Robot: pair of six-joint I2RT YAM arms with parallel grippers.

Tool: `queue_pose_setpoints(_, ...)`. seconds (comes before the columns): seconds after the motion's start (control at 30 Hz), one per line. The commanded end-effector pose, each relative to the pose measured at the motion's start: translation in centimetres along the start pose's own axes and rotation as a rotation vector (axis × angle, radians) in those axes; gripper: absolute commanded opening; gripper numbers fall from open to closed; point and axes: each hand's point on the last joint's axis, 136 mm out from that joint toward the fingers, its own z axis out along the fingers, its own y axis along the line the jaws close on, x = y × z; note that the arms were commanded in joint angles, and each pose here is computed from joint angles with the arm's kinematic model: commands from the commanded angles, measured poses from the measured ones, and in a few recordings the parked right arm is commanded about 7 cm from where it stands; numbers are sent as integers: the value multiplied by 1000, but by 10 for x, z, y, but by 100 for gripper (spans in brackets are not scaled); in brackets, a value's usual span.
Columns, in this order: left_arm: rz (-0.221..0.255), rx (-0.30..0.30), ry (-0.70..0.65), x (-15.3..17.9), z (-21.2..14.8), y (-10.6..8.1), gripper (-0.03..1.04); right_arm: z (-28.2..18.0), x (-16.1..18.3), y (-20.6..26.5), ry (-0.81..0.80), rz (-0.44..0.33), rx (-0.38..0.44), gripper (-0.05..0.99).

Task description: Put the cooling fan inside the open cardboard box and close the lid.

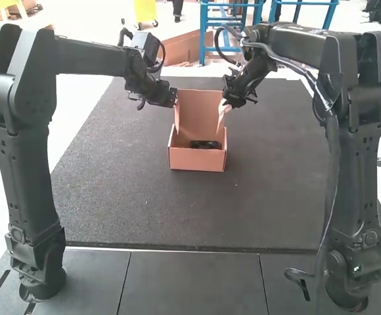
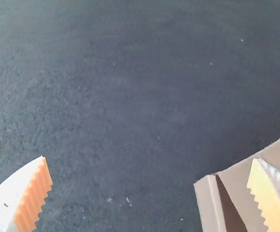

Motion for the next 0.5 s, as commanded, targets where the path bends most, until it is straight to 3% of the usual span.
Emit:
queue_pose_setpoints(0.0,5,77,-65,-20,-29,-22,97,-12,4,12,-11,-20,-18,-2)
queue_pose_setpoints(0.47,70,58,97,38,-38,-18,97,2,53,12,126,-39,-4,-2)
